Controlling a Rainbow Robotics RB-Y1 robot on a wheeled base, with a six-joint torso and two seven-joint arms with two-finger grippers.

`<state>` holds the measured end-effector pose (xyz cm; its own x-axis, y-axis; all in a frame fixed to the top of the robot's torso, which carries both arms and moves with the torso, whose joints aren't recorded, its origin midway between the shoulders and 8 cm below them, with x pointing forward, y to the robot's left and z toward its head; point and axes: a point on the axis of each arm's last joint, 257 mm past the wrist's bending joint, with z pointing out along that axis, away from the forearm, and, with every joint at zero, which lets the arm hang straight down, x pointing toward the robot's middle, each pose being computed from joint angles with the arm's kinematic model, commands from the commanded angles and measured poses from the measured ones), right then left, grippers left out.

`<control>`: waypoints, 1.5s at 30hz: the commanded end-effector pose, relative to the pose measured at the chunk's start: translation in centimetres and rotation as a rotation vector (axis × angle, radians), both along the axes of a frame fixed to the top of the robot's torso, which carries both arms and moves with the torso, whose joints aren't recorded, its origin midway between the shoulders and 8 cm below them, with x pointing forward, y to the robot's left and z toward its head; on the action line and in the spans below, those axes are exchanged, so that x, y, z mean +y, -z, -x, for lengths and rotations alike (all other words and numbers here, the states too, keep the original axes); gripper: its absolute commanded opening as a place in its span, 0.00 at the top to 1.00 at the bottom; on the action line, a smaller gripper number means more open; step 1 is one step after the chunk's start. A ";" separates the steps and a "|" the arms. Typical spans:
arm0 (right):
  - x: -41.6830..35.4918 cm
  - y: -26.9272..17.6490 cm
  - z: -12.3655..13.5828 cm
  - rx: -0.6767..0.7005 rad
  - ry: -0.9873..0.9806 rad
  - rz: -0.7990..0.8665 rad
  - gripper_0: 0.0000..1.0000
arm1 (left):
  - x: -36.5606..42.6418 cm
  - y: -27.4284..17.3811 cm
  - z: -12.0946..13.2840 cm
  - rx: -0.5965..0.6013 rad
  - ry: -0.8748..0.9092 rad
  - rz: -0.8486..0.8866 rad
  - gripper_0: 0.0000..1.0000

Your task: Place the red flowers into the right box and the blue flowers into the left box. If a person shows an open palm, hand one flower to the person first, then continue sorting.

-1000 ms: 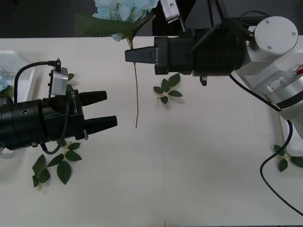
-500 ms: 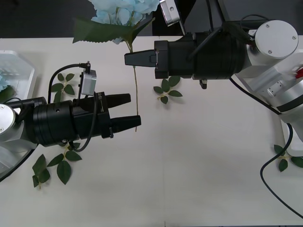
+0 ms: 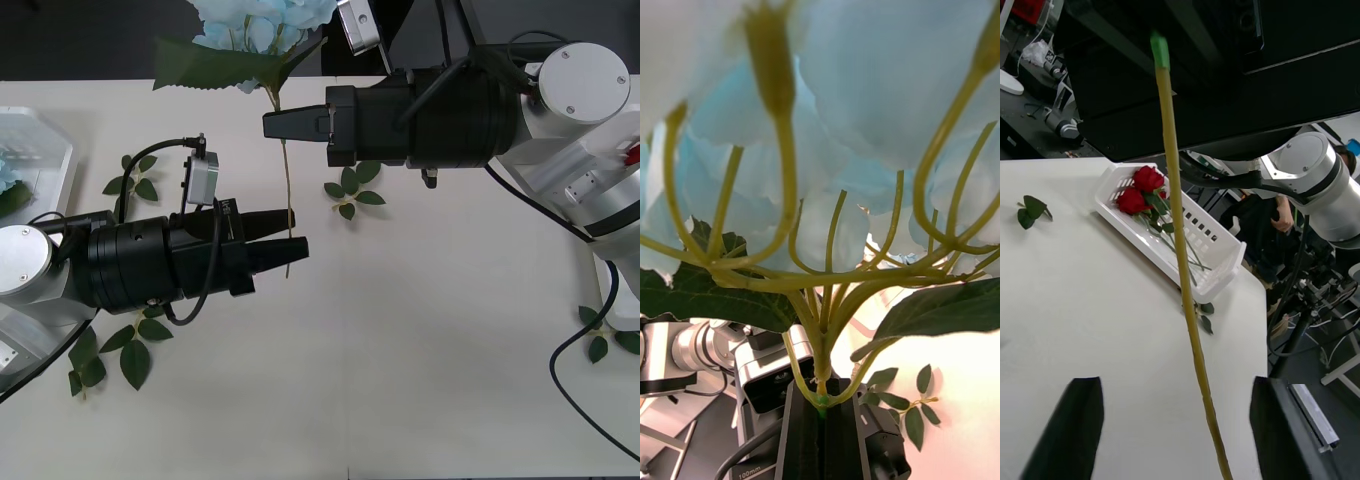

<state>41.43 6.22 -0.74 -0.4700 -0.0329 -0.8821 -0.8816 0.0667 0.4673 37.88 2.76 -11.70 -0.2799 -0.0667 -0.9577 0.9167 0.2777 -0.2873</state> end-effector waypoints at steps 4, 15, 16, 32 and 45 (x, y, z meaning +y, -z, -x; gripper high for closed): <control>0.4 -1.5 1.2 -0.053 -0.022 -0.031 1.00 | -1.3 -1.7 0.0 0.052 0.022 0.044 1.00; 0.4 -1.6 1.3 -0.050 -0.026 -0.037 1.00 | -1.3 -1.7 -0.1 0.063 0.019 0.047 1.00; 0.4 -1.6 1.3 -0.047 -0.026 -0.036 0.93 | -1.3 -1.7 -0.1 0.063 0.019 0.047 1.00; -0.1 -2.1 0.5 -0.069 0.004 -0.045 0.00 | -0.3 -2.5 -1.1 0.048 -0.005 0.044 1.00; -0.1 -2.1 0.5 -0.082 0.003 -0.045 0.00 | 0.6 -2.7 -2.3 0.051 -0.037 0.049 1.00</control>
<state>41.86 6.27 0.08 -0.4658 0.0021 -0.8849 -0.8827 0.0693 0.4648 38.63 3.09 -11.73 -0.3090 -0.0787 -0.9478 0.9023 0.2907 -0.3183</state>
